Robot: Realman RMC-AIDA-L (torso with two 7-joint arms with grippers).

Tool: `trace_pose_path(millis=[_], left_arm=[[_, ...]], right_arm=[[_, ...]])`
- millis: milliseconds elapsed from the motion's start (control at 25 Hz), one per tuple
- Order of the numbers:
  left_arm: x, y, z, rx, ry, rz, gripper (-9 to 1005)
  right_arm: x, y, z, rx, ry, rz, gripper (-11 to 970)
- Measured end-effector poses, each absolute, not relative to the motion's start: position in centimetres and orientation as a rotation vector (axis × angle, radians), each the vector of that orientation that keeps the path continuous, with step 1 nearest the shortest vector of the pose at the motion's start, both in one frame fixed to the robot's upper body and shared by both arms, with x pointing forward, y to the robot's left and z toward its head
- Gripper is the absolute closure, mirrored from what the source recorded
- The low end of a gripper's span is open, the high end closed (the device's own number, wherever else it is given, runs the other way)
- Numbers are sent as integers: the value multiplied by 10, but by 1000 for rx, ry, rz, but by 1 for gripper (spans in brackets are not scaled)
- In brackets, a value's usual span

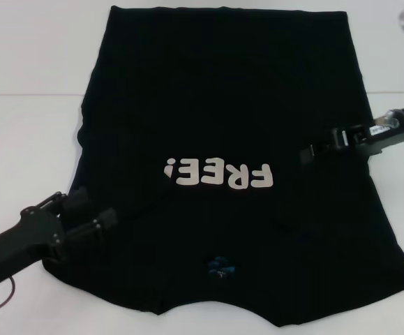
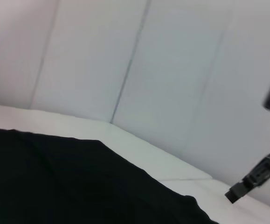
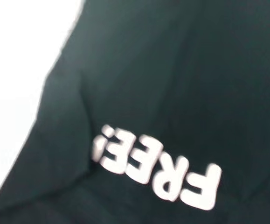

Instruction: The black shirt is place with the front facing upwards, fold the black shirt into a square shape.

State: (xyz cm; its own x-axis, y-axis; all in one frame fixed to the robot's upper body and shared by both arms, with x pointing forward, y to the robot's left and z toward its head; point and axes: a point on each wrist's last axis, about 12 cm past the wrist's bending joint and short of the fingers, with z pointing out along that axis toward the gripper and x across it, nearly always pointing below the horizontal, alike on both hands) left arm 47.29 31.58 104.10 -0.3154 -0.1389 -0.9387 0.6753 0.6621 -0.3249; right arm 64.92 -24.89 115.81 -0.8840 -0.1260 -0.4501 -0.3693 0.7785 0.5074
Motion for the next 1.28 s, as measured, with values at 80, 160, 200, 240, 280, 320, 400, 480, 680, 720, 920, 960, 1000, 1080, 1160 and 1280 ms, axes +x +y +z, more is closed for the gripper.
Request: trace_pose_path(millis=[80,160,200,240,280,320,400,480,680,720,920,960,1000,1080,1160,1280], left_arm=[[474,317,1040,405,1723,-876,147],[475,318,1040,352,1753,-909,146],[476,319,1039,319,1774,-937,146],[477,321,1040,280,1795,-969,146],[479,323,1041,251,1817,-1001,145],[481,326,1043,224,1846,-1037,145],[484,330,1046,194,1898,-1097,144],[488,333,1049,143,1988,-1180,144],[497,342,1060,-39,2164,-1332,143],[499,345,1066,-88,2196,-1360,143],[504,367,1083,-312,2345,-1384,144],[505,371,1085,-346,2370,-1376,144],[506,373,1086,-375,2399,-1364,144],[509,377,1088,-406,2462,-1315,143],[512,381,1088,-415,2527,-1247,143],[518,380,1086,-413,2579,-1185,143]], right_arm=[[642,-261,1151,-367,2507,914,683],[630,-275,1140,-394,2419,952,629],[623,-281,1135,-417,2376,963,603],[617,-285,1129,-447,2331,964,576],[608,-290,1121,-489,2272,960,550],[599,-293,1113,-535,2224,949,523],[584,-296,1101,-627,2135,927,380],[565,-294,1089,-759,2018,909,263],[527,-284,1062,-926,1806,841,70],[522,-282,1057,-948,1776,826,59],[505,-274,1038,-1002,1707,817,15],[504,-273,1036,-1007,1702,816,15],[503,-272,1035,-1012,1699,815,15],[502,-272,1033,-1021,1695,811,15],[500,-272,1032,-1025,1695,805,14],[500,-273,1032,-1023,1697,802,14]])
